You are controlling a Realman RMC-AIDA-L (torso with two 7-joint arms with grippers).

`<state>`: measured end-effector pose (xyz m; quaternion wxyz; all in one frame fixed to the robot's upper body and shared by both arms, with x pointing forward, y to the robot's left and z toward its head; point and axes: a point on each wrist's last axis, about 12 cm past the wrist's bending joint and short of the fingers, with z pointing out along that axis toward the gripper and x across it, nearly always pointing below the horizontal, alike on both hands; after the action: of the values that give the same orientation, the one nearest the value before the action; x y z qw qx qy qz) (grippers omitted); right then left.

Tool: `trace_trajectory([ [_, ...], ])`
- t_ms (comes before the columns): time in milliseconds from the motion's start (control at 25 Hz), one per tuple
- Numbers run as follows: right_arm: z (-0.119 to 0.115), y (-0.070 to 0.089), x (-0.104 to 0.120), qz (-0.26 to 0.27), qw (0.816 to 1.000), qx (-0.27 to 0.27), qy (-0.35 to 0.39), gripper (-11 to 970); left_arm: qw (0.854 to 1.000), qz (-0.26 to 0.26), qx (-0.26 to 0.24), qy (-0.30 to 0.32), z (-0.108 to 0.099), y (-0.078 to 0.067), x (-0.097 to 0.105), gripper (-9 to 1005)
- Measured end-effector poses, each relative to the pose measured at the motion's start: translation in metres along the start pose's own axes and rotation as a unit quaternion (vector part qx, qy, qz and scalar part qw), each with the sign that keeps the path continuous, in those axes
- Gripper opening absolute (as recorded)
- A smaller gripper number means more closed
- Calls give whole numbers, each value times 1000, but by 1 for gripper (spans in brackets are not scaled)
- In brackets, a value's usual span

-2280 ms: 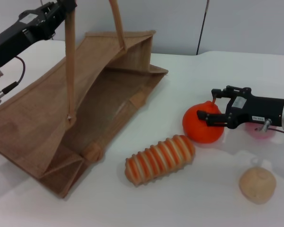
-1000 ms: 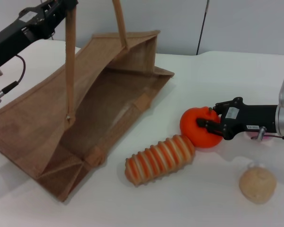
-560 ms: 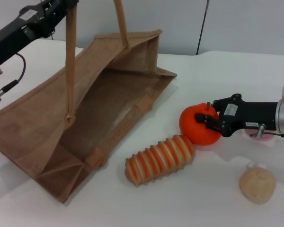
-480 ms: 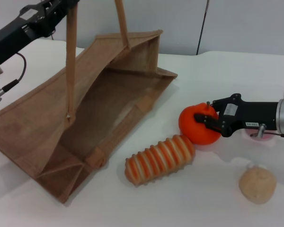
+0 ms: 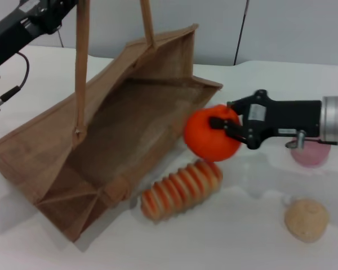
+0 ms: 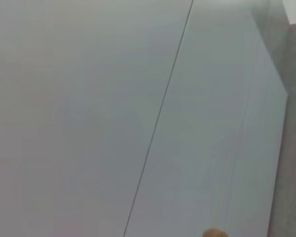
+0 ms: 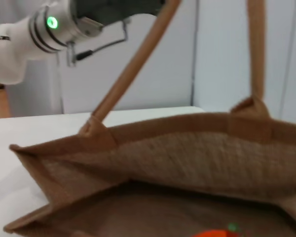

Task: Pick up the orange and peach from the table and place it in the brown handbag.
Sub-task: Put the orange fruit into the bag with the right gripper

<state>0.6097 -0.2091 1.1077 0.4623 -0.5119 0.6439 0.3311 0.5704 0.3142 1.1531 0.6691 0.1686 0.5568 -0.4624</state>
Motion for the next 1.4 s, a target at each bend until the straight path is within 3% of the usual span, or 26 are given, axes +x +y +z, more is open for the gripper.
trace_trajectory([
  [160, 17, 1, -18, -25, 999, -37, -6, 121, 1000, 2, 11, -3, 7, 0, -3, 112],
  [440, 42, 2, -41, -65, 995, -67, -18, 107, 999, -3, 35, -6, 24, -2, -7, 112],
  [960, 101, -7, -48, -119, 991, 26, 52, 90, 996, -14, 87, -26, 39, -12, -13, 113],
  [1400, 107, -5, -38, -165, 982, 73, 54, 127, 995, -13, 82, -64, 26, -13, -18, 113],
])
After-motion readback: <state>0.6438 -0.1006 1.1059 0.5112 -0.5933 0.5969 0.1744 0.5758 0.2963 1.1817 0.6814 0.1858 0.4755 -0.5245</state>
